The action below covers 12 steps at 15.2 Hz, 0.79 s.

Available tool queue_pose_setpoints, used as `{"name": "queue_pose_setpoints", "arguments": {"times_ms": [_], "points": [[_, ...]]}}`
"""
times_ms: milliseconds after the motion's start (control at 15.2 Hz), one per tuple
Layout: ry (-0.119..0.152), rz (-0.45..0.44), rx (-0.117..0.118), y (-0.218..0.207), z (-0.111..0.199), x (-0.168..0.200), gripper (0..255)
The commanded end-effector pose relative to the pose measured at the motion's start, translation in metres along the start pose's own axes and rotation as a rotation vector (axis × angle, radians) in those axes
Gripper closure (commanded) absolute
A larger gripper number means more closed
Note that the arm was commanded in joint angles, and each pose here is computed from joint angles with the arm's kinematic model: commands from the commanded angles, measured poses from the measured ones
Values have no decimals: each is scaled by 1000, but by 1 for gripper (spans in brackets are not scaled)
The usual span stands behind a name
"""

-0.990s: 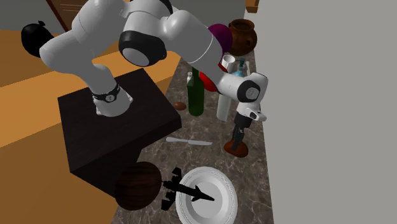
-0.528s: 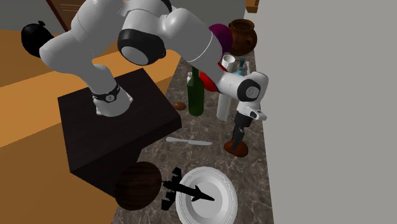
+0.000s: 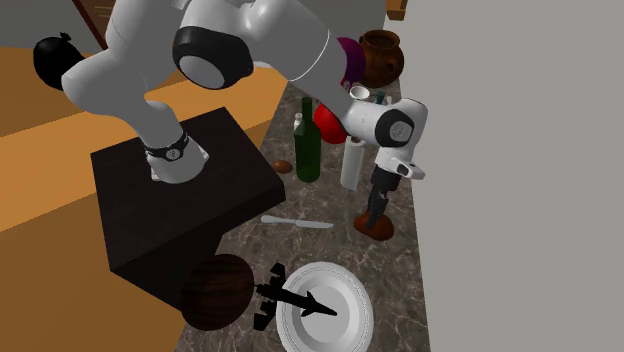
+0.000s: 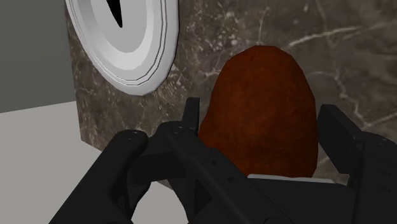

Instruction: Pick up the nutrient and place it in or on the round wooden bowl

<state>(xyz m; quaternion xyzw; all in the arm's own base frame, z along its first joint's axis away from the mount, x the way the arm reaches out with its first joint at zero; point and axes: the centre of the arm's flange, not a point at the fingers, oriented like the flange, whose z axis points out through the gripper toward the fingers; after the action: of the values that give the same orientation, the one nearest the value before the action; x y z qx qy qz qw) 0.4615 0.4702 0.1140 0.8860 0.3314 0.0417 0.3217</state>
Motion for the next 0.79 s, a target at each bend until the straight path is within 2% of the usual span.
{"name": "queue_pose_setpoints", "arguments": {"times_ms": [0, 726], "points": [[0, 0, 0, 7, -8, -2, 255], [0, 0, 0, 42, -54, -10, 255]]}}
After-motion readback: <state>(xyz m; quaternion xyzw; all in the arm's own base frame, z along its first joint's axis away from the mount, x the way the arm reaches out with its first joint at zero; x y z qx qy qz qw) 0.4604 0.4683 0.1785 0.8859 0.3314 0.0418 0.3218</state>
